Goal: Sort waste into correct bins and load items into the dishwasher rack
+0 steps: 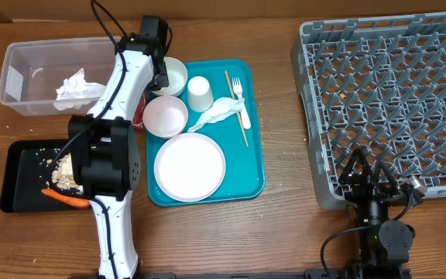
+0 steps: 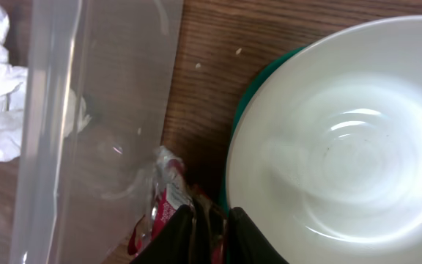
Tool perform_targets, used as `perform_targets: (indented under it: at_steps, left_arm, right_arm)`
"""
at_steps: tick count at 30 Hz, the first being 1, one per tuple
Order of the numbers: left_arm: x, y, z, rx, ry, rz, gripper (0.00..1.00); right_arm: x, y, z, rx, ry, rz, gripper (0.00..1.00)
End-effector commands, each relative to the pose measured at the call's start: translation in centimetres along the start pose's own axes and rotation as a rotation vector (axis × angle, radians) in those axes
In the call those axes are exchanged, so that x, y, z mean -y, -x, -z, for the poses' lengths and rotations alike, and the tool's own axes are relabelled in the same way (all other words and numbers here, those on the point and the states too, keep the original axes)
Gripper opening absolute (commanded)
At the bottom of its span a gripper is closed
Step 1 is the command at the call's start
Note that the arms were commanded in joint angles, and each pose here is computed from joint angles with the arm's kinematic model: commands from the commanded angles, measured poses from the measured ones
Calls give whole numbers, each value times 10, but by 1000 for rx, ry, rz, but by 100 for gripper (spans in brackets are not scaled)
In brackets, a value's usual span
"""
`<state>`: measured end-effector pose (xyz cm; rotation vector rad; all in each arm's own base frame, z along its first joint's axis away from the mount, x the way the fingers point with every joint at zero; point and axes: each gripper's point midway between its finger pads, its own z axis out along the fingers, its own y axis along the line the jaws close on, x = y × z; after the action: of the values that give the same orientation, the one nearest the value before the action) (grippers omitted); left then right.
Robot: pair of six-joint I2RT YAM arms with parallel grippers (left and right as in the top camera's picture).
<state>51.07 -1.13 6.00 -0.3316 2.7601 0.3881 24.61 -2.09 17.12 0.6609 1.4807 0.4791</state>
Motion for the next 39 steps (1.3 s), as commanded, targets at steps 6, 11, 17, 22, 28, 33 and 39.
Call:
perform_targets:
  at_steps: [6,11,17,22,28,33,39]
  left_arm:
    - [-11,2,15,5,19,-3,4]
    - [-12,14,51,43,-6,0,4]
    - [-14,29,120,129,-100,19,4]
    - [-23,49,174,268,-182,70,4]
    - [-68,90,177,400,-149,254,4]
    - [-153,114,137,428,-32,492,19]
    - [-198,88,91,268,-34,550,100]
  right_arm:
    - [4,-1,-1,4,-9,8,100]
    - [4,-1,-1,4,-9,8,100]
    - [4,-1,-1,4,-9,8,100]
    - [4,-1,-1,4,-9,8,100]
    - [4,-1,-1,4,-9,8,100]
    - [4,-1,-1,4,-9,8,100]
    - [4,-1,-1,4,-9,8,100]
